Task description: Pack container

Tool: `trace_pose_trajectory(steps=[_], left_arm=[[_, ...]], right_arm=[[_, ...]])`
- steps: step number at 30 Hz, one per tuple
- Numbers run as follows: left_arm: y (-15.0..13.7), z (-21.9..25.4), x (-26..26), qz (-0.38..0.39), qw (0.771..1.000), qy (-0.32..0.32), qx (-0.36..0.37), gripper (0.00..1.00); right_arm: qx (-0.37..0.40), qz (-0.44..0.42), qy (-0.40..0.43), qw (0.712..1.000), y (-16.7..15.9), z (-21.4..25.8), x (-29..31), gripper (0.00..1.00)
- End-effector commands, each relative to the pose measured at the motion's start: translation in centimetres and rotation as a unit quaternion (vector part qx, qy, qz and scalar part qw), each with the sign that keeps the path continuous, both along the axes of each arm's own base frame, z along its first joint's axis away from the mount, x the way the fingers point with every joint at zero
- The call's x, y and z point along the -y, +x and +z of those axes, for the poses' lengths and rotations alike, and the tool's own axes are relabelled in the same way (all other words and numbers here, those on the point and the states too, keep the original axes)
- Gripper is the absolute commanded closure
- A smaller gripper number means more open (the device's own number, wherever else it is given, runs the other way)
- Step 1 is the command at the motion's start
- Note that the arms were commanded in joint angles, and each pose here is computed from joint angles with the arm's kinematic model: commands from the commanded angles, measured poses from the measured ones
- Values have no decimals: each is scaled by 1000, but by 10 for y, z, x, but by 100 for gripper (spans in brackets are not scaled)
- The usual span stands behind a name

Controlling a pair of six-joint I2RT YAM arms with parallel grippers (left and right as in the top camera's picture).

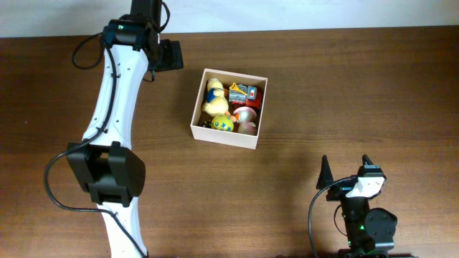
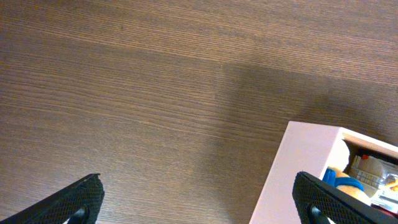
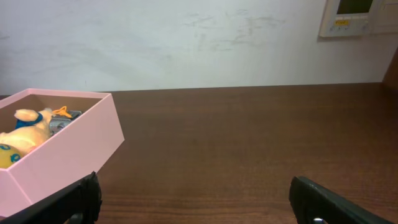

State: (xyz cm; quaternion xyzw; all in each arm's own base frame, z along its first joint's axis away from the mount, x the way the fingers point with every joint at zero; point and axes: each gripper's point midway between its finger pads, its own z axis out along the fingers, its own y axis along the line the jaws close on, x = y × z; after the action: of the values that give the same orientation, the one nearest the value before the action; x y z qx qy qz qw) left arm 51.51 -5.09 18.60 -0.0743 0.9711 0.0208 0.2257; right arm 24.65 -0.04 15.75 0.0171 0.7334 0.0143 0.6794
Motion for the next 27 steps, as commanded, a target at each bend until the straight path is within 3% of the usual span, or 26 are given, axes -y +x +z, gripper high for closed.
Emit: trace_pose_trajectory(steps=[1, 17, 21, 27], left_arm=[[0, 13, -2, 3, 1000, 1, 15, 1], [-9, 9, -28, 16, 999, 27, -10, 1], [1, 52, -79, 65, 996, 25, 64, 1], [-34, 143, -116, 105, 982, 24, 157, 1]], right_arm=[[0, -7, -5, 1000, 0, -2, 3, 1], [0, -7, -5, 1000, 0, -2, 3, 1], [0, -7, -5, 1000, 0, -1, 3, 1], [0, -7, -5, 1000, 0, -2, 3, 1]])
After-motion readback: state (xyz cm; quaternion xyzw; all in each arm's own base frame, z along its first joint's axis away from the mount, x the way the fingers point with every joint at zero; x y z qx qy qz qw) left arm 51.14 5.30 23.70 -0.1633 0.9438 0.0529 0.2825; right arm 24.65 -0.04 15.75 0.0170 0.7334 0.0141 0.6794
